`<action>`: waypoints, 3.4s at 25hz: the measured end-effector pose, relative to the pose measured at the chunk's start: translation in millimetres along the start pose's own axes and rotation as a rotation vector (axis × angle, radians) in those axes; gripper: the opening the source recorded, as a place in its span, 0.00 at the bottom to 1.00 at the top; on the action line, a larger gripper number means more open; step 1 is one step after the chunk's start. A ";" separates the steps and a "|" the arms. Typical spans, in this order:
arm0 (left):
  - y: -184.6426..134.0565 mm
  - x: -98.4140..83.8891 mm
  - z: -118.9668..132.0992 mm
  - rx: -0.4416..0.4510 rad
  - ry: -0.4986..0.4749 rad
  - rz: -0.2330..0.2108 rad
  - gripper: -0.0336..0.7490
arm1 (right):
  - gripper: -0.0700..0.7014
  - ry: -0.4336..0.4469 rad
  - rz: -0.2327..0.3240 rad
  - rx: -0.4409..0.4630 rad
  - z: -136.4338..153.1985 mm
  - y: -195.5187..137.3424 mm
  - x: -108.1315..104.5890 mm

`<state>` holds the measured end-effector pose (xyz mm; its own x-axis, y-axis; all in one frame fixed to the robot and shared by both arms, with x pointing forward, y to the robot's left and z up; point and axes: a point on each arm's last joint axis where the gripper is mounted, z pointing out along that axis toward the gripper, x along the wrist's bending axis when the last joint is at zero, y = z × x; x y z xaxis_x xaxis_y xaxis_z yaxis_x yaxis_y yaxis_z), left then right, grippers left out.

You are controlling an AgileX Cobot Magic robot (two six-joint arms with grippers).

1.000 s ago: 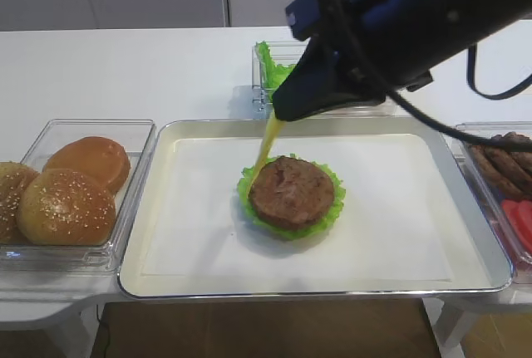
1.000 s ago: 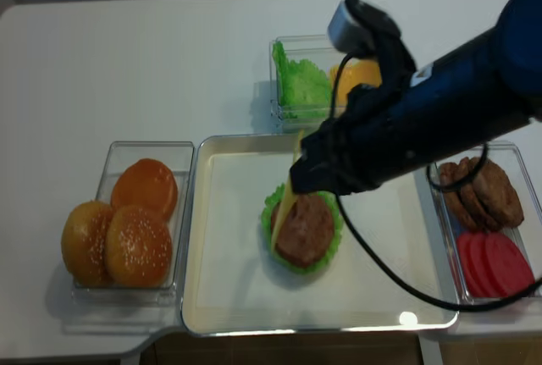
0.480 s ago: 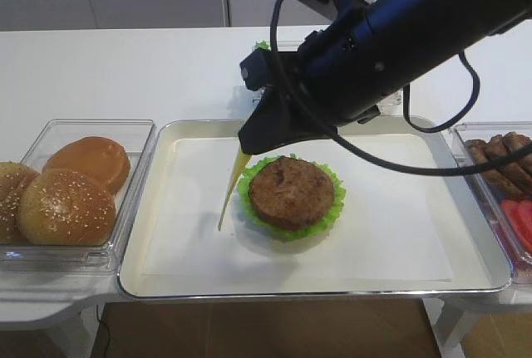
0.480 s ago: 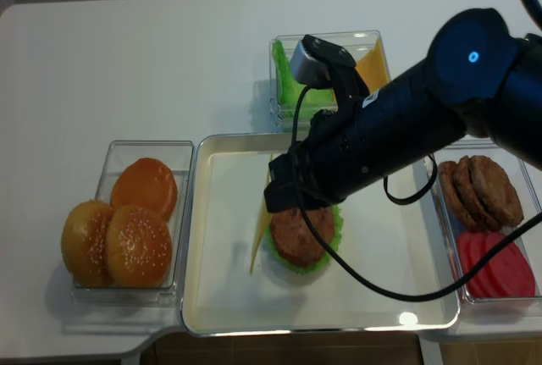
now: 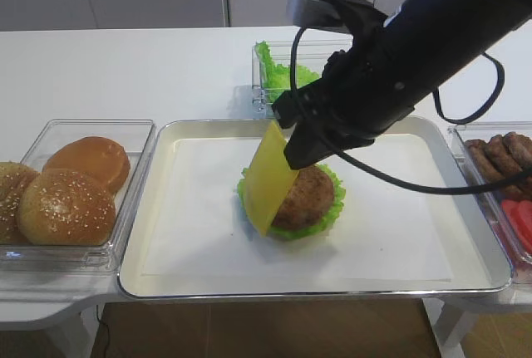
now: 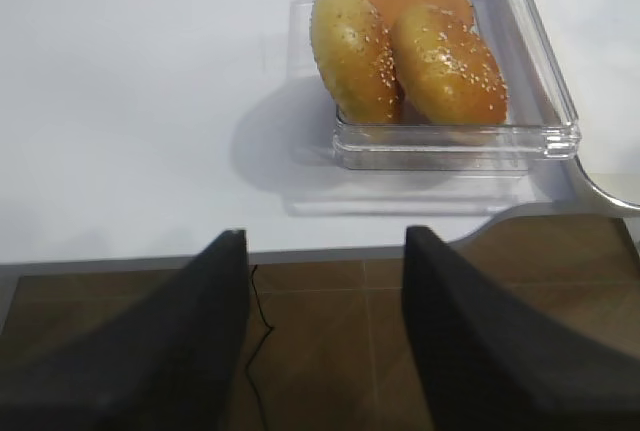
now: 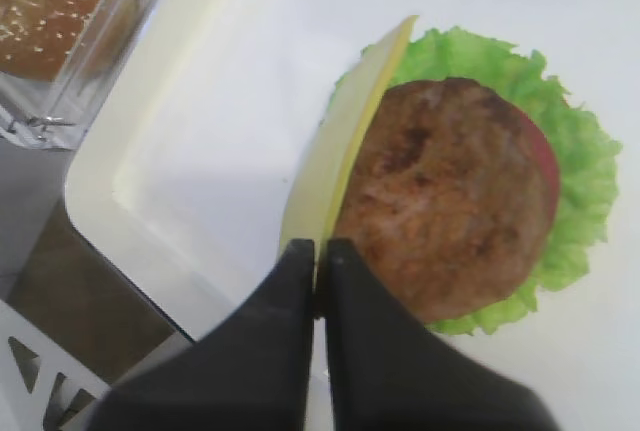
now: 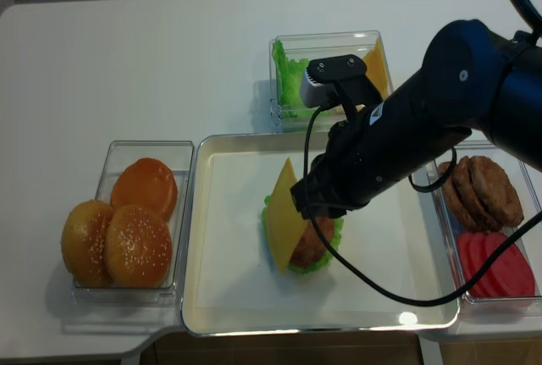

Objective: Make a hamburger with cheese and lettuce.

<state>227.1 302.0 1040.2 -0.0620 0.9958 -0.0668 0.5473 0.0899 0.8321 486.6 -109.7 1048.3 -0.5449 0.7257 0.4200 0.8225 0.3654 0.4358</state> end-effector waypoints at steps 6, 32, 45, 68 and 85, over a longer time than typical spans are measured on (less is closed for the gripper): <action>0.0 0.0 0.0 0.000 0.000 0.000 0.52 | 0.11 -0.070 0.007 0.019 -0.1 -1.8 -6.4; 0.0 0.0 0.0 0.000 0.000 0.000 0.52 | 0.10 -0.168 0.063 0.098 14.9 -5.8 -22.1; 0.0 0.0 0.0 0.000 0.000 0.000 0.52 | 0.10 -0.201 0.075 0.114 23.4 -5.8 -29.0; 0.0 0.0 0.0 0.000 0.000 0.000 0.52 | 0.75 -0.226 0.071 0.122 22.9 -6.5 -31.2; 0.0 0.0 0.0 0.000 0.000 0.000 0.52 | 0.69 -0.467 0.009 0.194 -13.9 -18.5 -39.3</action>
<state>227.1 302.0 1040.2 -0.0620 0.9958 -0.0668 0.5473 0.0899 0.8321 490.5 -153.0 1034.8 -0.4431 0.8965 0.0033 0.8662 0.4271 0.2594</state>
